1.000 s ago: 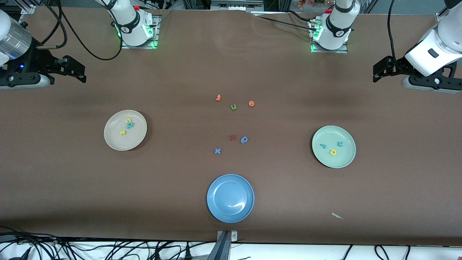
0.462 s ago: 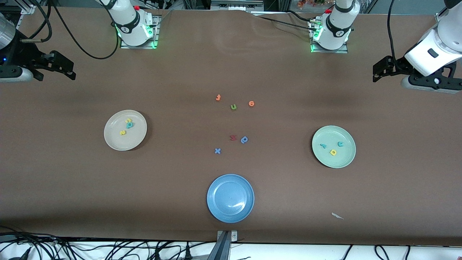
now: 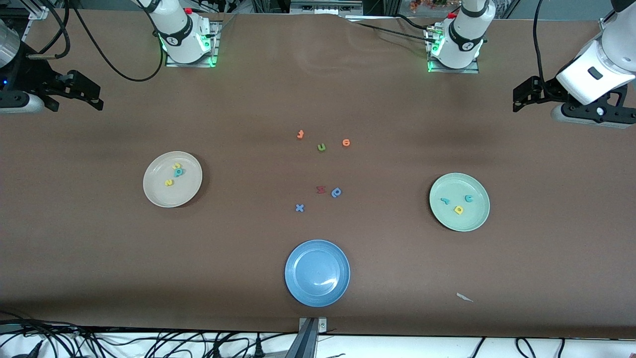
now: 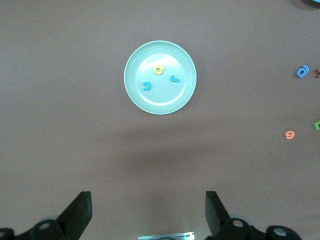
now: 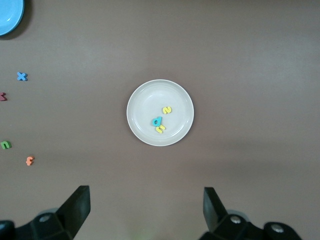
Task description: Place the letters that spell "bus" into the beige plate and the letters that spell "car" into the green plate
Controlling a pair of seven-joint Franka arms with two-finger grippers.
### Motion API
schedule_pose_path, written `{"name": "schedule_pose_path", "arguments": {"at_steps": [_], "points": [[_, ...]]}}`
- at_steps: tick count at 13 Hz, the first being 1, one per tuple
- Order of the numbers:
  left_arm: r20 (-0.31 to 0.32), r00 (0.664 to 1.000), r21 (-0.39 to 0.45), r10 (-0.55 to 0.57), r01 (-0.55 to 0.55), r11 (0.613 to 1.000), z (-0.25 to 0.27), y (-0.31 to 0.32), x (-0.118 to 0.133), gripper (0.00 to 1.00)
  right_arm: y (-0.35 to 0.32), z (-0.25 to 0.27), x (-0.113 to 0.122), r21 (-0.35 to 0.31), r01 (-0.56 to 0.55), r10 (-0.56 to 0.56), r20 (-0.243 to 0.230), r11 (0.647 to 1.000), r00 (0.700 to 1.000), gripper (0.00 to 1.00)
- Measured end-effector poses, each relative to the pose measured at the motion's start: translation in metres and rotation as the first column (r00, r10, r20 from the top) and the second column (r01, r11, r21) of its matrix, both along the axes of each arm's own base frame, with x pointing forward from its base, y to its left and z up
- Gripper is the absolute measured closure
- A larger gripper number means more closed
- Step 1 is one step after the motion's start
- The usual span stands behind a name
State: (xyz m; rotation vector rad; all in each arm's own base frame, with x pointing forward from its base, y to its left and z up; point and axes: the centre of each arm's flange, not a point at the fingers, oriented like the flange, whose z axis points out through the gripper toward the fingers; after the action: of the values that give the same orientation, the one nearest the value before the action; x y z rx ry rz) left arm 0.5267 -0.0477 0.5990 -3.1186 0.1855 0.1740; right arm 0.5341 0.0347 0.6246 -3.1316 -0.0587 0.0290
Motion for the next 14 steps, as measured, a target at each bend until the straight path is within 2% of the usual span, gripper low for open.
{"name": "schedule_pose_path", "arguments": {"at_steps": [6, 14], "points": [[0.000, 1.000, 0.000, -0.001, 0.001, 1.000, 0.000, -0.001, 0.000, 0.00, 0.001, -0.012, 0.007, -0.004, 0.000, 0.000, -0.023, 1.000, 1.000, 0.00], [0.000, 1.000, 0.000, -0.005, 0.005, 1.000, 0.000, -0.003, 0.000, 0.00, 0.001, -0.013, 0.007, -0.004, 0.000, 0.000, -0.024, 1.000, 1.000, 0.00]]}}
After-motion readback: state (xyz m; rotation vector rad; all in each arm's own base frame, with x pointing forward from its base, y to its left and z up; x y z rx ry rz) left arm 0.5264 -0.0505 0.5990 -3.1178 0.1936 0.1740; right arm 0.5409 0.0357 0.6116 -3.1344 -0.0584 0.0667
